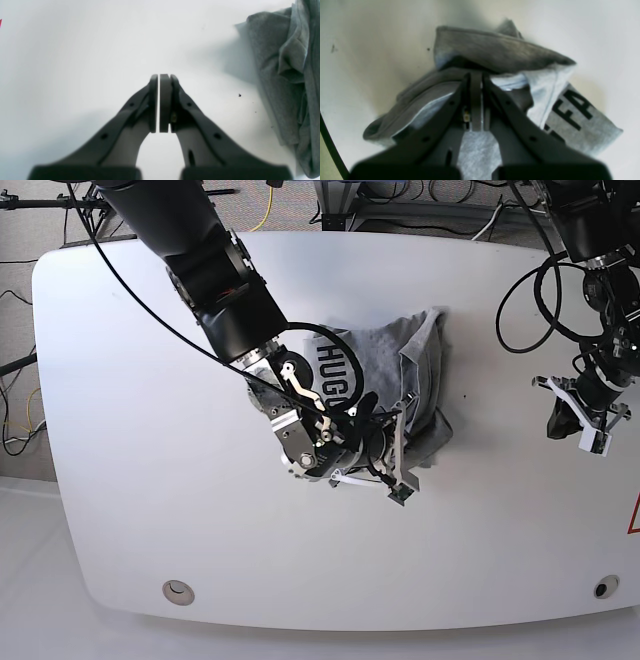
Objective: Fold the T-shirt properly
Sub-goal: 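Pinch the shirt's collar fold with the right gripper and adjust it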
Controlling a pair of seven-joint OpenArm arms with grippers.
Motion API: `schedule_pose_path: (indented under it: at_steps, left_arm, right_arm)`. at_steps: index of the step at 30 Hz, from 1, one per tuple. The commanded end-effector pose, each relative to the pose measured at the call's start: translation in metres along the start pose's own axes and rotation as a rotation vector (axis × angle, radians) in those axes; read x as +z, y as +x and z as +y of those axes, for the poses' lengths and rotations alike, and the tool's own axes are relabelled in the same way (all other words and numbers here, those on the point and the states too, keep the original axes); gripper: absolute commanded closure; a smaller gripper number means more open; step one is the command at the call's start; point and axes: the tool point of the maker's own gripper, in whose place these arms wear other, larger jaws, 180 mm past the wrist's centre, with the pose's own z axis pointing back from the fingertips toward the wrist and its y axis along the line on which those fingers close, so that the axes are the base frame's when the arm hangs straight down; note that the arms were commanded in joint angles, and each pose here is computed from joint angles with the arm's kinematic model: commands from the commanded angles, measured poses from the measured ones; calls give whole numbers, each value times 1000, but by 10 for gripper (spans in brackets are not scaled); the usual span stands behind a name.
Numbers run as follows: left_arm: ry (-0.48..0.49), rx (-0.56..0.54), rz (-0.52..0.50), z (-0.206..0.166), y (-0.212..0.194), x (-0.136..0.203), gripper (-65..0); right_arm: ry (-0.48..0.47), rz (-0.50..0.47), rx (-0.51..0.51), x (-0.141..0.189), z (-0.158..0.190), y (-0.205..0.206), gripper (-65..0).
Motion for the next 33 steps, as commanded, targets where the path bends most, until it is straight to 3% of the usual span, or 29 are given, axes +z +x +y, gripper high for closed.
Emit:
schedule_pose_path:
  at_steps: [1, 5, 14, 17, 21, 33]
  left_arm:
    - [11, -16, -62, 7, 20, 5, 0]
    - [11, -16, -62, 7, 20, 5, 0]
    - [4, -17, -61, 5, 20, 4, 0]
    - [2, -17, -62, 4, 20, 3, 0]
    - [2, -17, -62, 4, 20, 3, 0]
    - [5, -14, -62, 5, 20, 4, 0]
  right_arm:
    - [-15, -53, 22, 9, -6, 23, 0]
    - [-33, -3, 21, 13, -16, 11, -31]
    - [-70, -26, 65, 33, -24, 19, -328]
    - [-79, -38, 68, 36, -25, 21, -389]
    - [-92, -53, 35, 40, -34, 22, -427]
    - [-82, -59, -45, 19, -48, 4, -425]
